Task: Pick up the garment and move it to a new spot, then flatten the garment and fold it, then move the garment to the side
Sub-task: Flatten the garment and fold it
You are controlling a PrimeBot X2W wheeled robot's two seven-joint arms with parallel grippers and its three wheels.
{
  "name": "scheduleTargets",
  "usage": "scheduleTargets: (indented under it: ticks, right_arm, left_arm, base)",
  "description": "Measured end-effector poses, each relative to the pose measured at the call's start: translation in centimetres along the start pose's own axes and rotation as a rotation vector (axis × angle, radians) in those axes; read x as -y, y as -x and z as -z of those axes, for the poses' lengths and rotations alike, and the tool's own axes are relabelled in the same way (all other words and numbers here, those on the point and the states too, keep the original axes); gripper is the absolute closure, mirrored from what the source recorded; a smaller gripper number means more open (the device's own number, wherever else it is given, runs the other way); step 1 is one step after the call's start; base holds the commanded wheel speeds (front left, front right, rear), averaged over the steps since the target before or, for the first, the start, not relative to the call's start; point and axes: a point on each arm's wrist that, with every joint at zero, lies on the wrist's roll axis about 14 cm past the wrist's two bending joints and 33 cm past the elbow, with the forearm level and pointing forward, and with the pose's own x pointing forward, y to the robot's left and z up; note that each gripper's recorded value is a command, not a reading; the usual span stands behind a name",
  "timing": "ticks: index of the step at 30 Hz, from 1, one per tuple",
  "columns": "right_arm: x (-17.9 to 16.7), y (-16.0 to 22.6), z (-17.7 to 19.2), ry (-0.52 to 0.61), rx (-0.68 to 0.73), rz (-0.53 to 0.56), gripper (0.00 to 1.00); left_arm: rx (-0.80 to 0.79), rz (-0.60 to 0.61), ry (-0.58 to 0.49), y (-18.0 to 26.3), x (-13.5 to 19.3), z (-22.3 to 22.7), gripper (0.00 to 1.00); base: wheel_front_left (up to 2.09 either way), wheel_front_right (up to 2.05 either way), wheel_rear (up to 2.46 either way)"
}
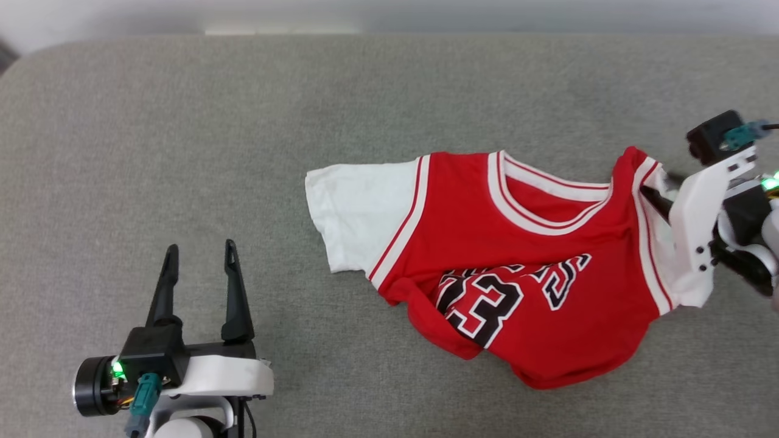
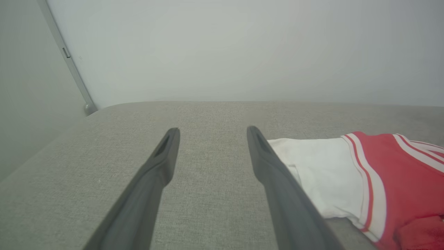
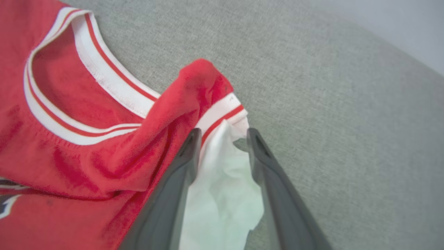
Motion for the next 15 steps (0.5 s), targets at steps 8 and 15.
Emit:
scheduleTargets:
  ticks: [8,15]
  right_arm:
    - [4.1,6.8,-7.4,0.041,0.493,0.15,0.0]
    - [4.9,12.6,-10.8,0.023,0.805,0.248,0.0]
  left_arm:
    - [0.048,0.05,-0.015,-0.1,-0.1,-1.7,0.0]
    - [0.072,0.157,-0.04,-2.5,1.3,-2.8,0.0]
  base:
    - [0.0,0.0,0.0]
    - [0.0,0.0,0.0]
